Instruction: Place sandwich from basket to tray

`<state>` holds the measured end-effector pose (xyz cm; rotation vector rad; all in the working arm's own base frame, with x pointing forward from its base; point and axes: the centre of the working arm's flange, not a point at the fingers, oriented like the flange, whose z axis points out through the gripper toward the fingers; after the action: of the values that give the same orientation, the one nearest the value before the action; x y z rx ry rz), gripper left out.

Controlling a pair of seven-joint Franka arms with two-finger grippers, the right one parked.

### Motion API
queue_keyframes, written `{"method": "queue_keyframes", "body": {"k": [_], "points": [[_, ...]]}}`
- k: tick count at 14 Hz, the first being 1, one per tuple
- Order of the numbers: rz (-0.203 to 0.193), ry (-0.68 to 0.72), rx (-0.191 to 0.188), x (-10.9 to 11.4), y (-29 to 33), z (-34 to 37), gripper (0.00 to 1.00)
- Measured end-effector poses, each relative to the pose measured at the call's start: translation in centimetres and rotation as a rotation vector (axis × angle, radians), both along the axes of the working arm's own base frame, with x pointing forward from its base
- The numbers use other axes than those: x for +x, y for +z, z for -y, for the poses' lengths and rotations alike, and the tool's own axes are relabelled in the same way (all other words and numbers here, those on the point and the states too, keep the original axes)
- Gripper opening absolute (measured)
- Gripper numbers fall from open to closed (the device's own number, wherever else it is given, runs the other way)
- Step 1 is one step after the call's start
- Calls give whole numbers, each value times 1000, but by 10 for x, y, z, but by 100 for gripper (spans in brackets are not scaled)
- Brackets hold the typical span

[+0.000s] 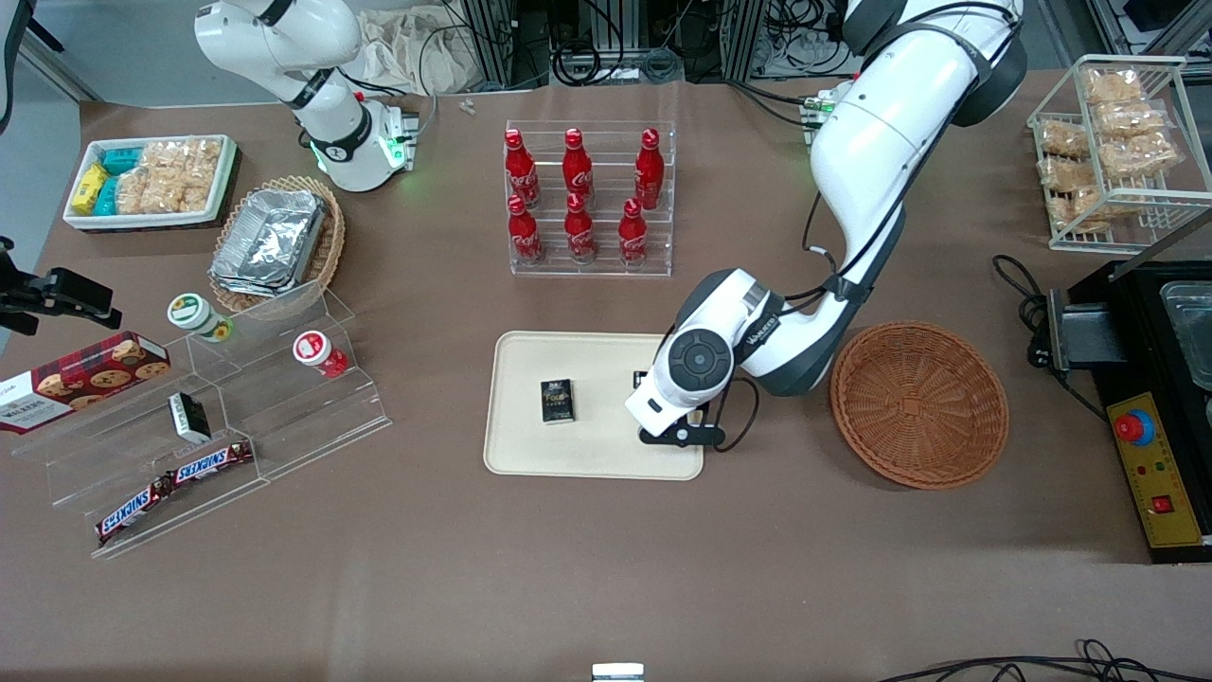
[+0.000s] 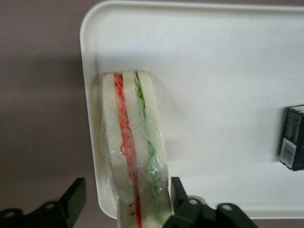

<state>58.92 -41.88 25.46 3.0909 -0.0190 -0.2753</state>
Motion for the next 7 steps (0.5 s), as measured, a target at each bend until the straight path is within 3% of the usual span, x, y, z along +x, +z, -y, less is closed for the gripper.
{"method": "queue_keyframes", "body": {"k": [1,5,7], "points": [[20,17,-6,8,14,-6,99],[40,117,38,53,108,-105,100],[45,117,25,67,160,-176,100]]}}
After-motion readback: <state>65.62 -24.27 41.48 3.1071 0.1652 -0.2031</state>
